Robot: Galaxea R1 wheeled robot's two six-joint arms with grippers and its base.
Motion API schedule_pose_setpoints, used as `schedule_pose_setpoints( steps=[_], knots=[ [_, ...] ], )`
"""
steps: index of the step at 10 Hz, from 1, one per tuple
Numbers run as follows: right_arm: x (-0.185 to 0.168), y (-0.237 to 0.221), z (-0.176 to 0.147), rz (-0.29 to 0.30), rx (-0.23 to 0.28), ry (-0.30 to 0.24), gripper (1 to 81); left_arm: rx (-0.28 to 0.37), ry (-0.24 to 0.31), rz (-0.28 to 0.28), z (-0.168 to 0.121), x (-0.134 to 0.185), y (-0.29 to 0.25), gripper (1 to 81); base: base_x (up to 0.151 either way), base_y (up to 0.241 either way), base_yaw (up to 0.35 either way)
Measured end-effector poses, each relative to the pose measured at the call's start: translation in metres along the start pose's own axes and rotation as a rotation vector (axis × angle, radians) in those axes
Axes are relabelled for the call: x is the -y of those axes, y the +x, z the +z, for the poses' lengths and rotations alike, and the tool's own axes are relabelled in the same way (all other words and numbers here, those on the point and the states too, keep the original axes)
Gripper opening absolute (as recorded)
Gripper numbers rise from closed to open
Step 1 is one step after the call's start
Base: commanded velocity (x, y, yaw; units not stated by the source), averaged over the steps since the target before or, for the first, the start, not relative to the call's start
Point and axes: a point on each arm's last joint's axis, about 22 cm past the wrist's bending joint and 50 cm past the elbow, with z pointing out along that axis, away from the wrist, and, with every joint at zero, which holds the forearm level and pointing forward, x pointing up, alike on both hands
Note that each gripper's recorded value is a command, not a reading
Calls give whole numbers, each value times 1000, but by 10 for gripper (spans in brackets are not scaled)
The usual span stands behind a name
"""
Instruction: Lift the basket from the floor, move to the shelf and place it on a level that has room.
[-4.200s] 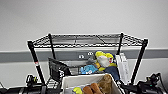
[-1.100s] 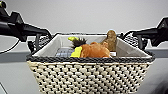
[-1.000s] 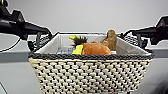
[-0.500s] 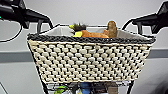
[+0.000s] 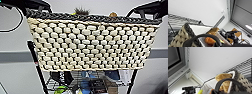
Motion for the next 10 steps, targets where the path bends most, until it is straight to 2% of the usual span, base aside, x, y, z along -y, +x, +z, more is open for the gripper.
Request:
schedule_pose_setpoints(
  steps=[3,4,6,10],
  knots=[
    [12,14,11,-18,5,-10,10,-6,9,-5,1,-2,19,10,0,0,0],
    [20,21,11,-34,-4,-13,10,-13,7,9,2,-8,25,10,0,0,0],
    [29,46,3,-48,-53,-14,10,-25,4,31,5,-17,37,10,0,0,0],
    [36,63,7,-60,-57,-45,10,-17,12,22,15,-20,53,10,0,0,0]
  ],
)
